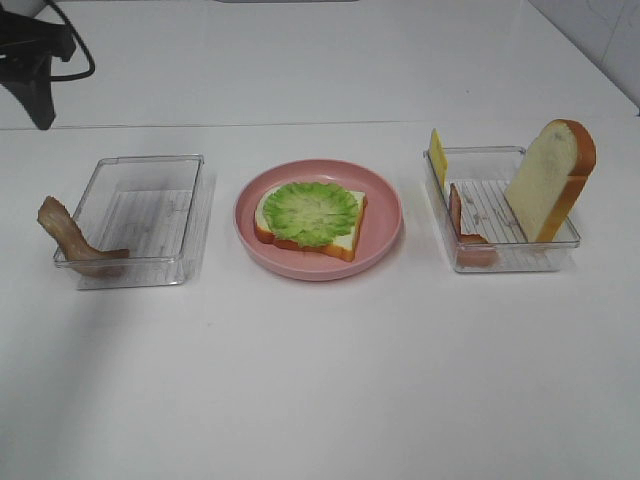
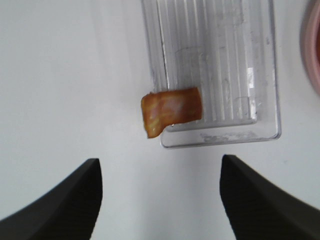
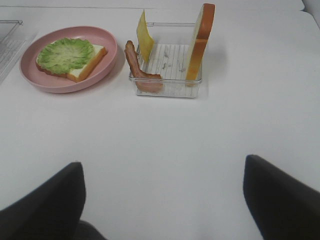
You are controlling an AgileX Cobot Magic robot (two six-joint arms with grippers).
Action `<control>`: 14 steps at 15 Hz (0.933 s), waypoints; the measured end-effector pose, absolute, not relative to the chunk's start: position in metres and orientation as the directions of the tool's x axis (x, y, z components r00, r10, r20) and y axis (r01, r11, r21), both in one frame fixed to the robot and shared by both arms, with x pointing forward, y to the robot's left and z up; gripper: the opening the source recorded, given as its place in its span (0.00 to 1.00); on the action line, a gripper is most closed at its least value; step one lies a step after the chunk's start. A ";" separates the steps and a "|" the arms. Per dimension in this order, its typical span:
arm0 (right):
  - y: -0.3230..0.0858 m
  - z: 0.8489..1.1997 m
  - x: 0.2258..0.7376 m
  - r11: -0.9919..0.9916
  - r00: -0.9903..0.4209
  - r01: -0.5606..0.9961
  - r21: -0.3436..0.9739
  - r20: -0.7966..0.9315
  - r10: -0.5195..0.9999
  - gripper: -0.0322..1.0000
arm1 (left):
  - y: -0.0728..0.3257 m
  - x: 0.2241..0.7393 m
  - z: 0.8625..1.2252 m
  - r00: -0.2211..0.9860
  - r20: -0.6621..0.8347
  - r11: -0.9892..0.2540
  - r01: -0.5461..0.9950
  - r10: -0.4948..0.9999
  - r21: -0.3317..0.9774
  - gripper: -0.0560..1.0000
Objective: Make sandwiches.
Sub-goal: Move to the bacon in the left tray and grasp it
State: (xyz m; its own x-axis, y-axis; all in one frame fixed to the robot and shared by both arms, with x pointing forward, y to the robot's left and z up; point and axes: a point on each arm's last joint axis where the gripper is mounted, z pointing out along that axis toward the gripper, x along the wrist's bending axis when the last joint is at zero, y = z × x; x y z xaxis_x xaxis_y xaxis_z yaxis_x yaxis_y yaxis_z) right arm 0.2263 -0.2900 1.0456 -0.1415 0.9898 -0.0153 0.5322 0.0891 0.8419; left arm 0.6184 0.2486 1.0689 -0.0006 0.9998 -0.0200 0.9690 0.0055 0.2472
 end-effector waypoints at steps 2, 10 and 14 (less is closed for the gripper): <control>-0.290 1.046 0.226 0.089 -0.141 0.532 0.842 -0.015 0.990 0.81 | 0.265 0.609 1.054 -0.056 -0.014 0.058 0.981 0.998 0.186 0.66; -0.290 1.046 0.226 0.089 -0.141 0.532 0.842 -0.015 0.990 0.81 | 0.269 0.617 1.009 -0.098 -0.044 0.103 0.984 0.994 0.147 0.66; -0.290 1.046 0.226 0.089 -0.141 0.532 0.842 -0.015 0.990 0.81 | 0.268 0.632 0.968 -0.100 -0.036 0.103 0.989 0.994 0.105 0.66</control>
State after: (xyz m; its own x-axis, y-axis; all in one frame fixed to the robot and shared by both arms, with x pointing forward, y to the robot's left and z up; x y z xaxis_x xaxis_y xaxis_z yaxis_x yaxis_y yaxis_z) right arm 0.2263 -0.2900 1.0456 -0.1415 0.9898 -0.0153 0.5322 0.0891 0.8419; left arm 0.6319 0.2680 0.9679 -0.0997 0.9944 -0.0360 0.9891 0.1030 0.1051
